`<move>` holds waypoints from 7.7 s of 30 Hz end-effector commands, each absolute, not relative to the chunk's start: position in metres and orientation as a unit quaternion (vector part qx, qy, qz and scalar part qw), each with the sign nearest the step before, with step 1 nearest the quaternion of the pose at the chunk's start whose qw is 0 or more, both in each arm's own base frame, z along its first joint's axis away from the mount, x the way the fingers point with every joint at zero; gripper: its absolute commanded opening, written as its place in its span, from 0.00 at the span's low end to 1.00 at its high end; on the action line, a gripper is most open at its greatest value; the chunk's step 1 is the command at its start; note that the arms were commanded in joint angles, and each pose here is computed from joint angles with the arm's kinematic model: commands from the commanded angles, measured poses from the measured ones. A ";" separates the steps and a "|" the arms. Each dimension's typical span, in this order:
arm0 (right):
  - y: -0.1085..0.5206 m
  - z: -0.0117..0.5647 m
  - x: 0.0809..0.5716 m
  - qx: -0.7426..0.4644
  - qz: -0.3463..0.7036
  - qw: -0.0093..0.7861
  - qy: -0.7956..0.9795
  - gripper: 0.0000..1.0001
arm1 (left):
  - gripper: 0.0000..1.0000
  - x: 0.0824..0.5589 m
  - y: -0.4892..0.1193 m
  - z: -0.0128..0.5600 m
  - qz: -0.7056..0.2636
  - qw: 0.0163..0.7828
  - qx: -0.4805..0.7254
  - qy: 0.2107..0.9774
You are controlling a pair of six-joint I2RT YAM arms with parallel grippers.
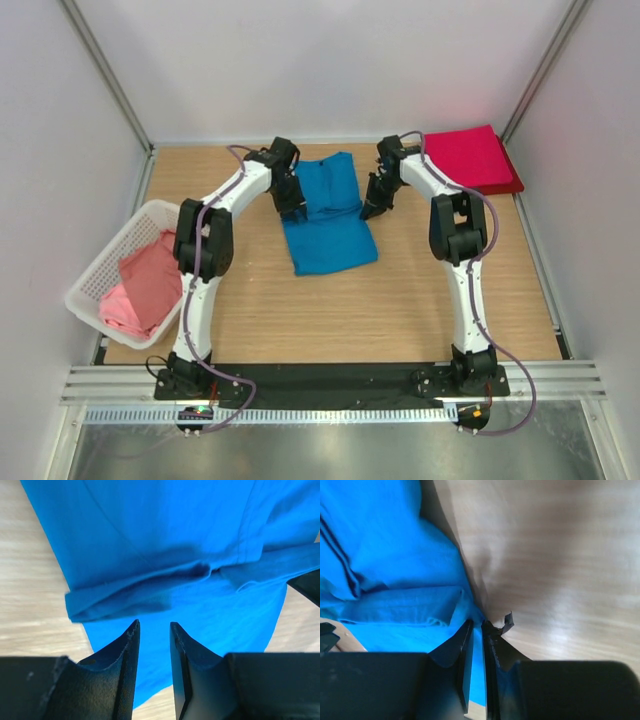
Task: Fold and stack the t-shirts
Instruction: Fold the tshirt
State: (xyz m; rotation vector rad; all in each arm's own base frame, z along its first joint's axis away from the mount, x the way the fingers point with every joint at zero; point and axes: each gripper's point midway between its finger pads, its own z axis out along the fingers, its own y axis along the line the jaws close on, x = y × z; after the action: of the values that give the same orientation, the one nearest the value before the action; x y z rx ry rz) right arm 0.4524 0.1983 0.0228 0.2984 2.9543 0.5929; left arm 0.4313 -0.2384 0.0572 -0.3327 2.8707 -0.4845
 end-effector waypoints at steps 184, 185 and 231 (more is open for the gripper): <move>0.165 0.030 0.233 0.168 0.212 0.027 0.962 0.14 | 0.17 0.268 -0.253 0.068 -0.334 0.091 -0.052 0.937; 0.165 0.030 0.234 0.168 0.212 0.027 0.962 0.14 | 0.17 0.266 -0.253 0.063 -0.329 0.084 -0.054 0.939; 0.163 0.033 0.232 0.164 0.207 0.028 0.964 0.25 | 0.29 0.267 -0.217 0.088 -0.194 0.093 -0.070 0.974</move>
State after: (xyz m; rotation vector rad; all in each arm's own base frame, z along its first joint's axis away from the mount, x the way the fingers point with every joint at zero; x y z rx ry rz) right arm 0.2299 0.1609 0.0229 0.5488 3.0002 0.6218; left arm 0.2560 -0.2200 0.0533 -0.2188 2.9710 -0.6051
